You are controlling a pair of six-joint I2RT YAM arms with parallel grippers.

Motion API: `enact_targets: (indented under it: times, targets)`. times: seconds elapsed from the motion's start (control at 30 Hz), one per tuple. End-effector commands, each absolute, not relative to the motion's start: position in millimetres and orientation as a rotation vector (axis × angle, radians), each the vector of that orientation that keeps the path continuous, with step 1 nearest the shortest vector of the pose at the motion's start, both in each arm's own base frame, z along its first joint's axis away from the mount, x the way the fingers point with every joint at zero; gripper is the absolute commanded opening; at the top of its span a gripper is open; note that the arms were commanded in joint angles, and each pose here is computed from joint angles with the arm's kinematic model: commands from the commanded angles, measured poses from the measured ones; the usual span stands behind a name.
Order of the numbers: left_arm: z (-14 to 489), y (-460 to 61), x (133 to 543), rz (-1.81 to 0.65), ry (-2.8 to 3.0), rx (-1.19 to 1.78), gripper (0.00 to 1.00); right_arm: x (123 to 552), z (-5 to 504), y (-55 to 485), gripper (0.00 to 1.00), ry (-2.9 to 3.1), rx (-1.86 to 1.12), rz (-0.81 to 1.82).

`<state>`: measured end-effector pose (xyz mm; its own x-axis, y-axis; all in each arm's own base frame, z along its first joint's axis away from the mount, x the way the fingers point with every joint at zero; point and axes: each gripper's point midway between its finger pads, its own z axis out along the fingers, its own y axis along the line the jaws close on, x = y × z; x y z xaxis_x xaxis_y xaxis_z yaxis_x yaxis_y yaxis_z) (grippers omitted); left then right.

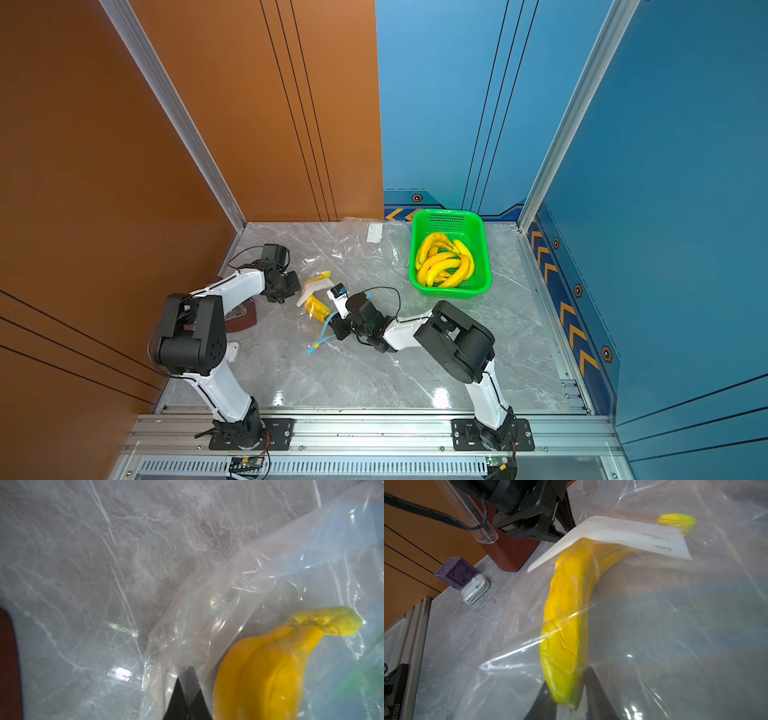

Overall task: Open the zip-top bag and take out the banana
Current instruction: Pick up the banana from the zipper food storage bag.

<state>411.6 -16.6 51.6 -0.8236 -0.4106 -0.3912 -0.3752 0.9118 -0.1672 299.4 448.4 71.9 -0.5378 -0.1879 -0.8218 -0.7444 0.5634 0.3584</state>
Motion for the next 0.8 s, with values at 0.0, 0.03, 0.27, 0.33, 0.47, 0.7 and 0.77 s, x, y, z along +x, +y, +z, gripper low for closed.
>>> enact_targets:
  times: [0.0,0.03,0.27,0.33,0.47,0.7,0.77]
  targets:
    - [56,-24,418,-0.155,2.644,-0.538,0.0,299,76,447,0.33,2.02,-0.737,0.919]
    - [55,-27,418,-0.167,2.652,-0.528,0.0,300,74,446,0.43,2.026,-0.741,0.906]
    - [51,-62,418,-0.226,2.69,-0.407,0.0,316,44,452,0.62,2.074,-0.775,0.864]
    - [52,-69,417,-0.231,2.692,-0.382,0.0,320,43,455,0.62,2.071,-0.773,0.868]
    - [53,-76,417,-0.229,2.691,-0.355,0.0,324,42,464,0.57,2.078,-0.785,0.888]
    - [54,-43,422,-0.133,2.665,-0.433,0.0,309,60,449,0.25,2.068,-0.759,0.908]
    - [56,-26,424,-0.066,2.645,-0.463,0.0,300,74,441,0.24,2.05,-0.754,0.906]
